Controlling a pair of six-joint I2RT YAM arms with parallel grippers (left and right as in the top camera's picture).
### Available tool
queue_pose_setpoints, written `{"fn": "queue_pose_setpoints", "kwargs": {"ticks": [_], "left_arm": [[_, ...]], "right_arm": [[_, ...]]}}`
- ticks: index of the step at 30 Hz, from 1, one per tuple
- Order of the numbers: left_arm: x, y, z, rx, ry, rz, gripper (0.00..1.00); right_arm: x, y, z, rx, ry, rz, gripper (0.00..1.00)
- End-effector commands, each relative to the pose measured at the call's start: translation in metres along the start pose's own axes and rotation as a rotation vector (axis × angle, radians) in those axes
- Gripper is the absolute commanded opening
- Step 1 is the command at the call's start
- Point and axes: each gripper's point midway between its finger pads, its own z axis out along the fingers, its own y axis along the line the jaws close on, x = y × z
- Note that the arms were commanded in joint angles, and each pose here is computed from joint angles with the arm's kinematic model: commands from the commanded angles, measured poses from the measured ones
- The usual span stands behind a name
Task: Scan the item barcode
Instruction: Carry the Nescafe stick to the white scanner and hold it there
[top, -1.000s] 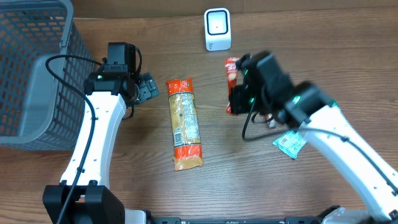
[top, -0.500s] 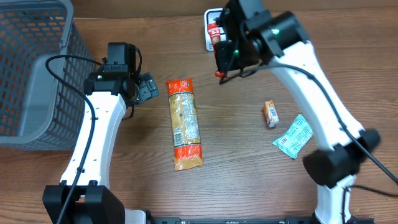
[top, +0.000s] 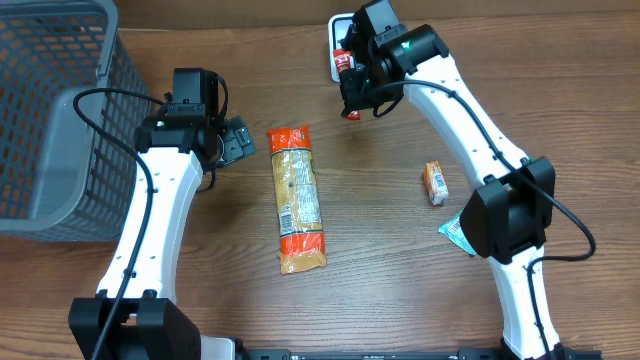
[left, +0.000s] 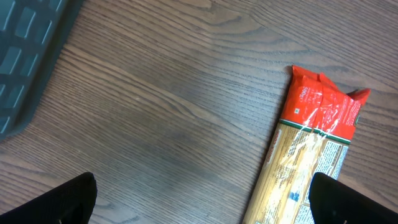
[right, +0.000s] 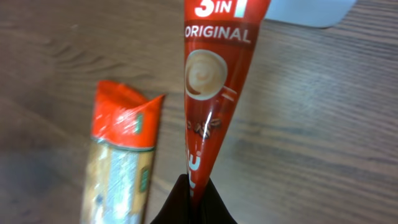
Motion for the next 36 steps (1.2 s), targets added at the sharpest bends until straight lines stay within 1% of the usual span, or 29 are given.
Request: {"fn": "queue_pose_setpoints", "kwargs": {"ticks": [1,8,16,22,27,30,32,36], "left_arm": [[-0.001,0.001,0.001,-0.010,-0.002,0.011,1.00],[-0.001,0.001,0.001,-0.010,-0.002,0.011,1.00],[-0.001,0.001,0.001,-0.010,-0.002,0.011,1.00],[-0.001,0.001,0.001,-0.010,-0.002,0.011,1.00],[-0.001,0.001,0.001,-0.010,-0.002,0.011,1.00],[-0.001,0.001,0.001,-0.010,-0.002,0.011,1.00],[-0.001,0.001,0.001,-0.010,-0.002,0.011,1.00],[-0.001,0.001,0.001,-0.010,-0.002,0.011,1.00]], "right_arm": [[-0.019,-0.017,-0.002,-0.011,-0.055,0.034,0.03],[-0.051,-0.018,-0.003,-0.074,-0.170,0.078,0.03],[-0.072,-0.011,-0.009,-0.115,-0.248,0.117,0.03],[-0.085,-0.011,-0.012,-0.115,-0.304,0.107,0.03],[-0.084,-0.020,0.012,-0.076,-0.300,0.084,0.03],[-0.080,-0.023,0.041,-0.038,-0.288,0.010,0.03],[-0.079,-0.032,0.059,0.030,-0.289,-0.022,0.03],[-0.086,-0.046,0.068,0.096,-0.325,-0.023,0.03]]}}
